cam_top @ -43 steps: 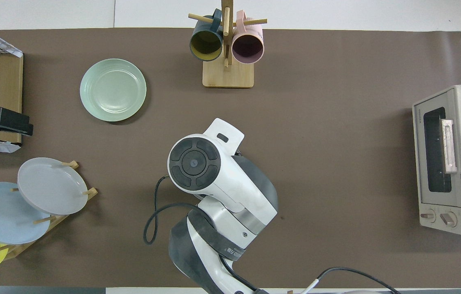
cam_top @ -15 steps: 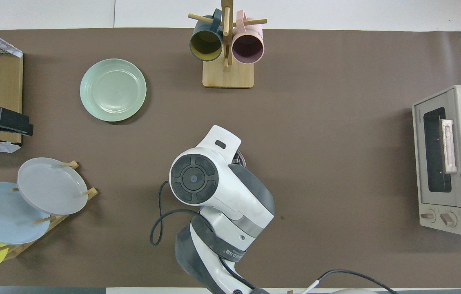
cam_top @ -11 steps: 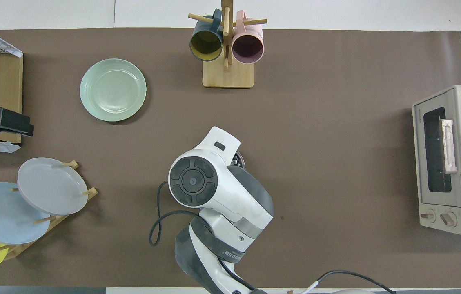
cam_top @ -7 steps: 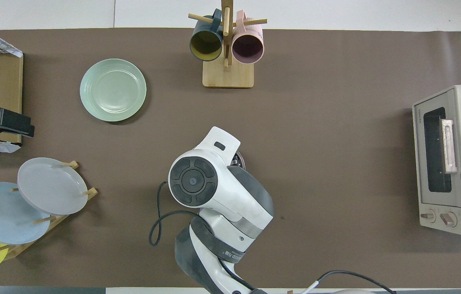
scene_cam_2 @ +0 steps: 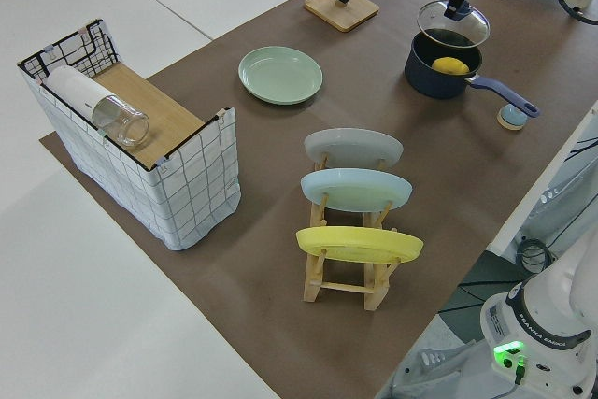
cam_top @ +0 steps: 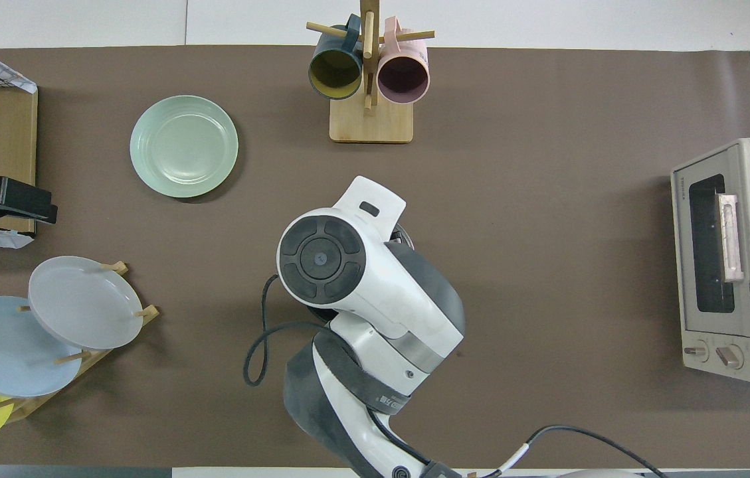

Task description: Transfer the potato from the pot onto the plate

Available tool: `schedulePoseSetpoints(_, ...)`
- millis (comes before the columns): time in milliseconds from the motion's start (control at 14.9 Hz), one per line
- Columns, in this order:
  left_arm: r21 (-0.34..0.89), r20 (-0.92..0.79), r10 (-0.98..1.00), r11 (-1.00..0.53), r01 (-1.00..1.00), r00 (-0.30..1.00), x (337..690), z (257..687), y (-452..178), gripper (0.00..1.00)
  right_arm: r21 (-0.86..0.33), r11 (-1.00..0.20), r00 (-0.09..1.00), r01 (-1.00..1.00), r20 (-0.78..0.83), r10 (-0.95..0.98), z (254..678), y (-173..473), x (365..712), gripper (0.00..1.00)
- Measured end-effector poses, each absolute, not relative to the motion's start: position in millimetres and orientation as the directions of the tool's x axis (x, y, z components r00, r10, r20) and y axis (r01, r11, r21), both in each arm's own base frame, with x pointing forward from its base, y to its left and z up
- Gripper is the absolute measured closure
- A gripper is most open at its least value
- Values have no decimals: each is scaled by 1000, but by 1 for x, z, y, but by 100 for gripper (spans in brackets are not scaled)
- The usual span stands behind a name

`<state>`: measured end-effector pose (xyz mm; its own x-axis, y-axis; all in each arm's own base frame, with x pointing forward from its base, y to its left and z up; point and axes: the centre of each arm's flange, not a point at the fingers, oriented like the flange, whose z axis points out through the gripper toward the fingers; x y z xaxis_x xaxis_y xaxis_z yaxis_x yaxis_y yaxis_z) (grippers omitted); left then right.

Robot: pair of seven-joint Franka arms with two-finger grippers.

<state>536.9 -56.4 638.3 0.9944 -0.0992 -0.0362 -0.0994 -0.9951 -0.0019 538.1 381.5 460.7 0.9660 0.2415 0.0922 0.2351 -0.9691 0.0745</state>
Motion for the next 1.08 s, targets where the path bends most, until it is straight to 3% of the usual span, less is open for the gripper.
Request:
schedulePoseSetpoints(269,4,-10,-85,-996,-85,996,538,631,-75,0,100,-965,968,241,47,246,466,278,586,35)
schedulePoseSetpoints(606,31,26,-10,-999,-11,1000,518,591,-200,0,108,-950,956,292,-44,289,452,140,598,35)
schedulePoseSetpoints(808,55,27,55,-997,54,998,494,542,-287,0,93,-941,946,324,-28,323,428,79,596,35)
schedulePoseSetpoints(1077,44,-11,112,-993,112,994,484,461,-361,0,98,-936,937,339,57,345,375,54,577,35)
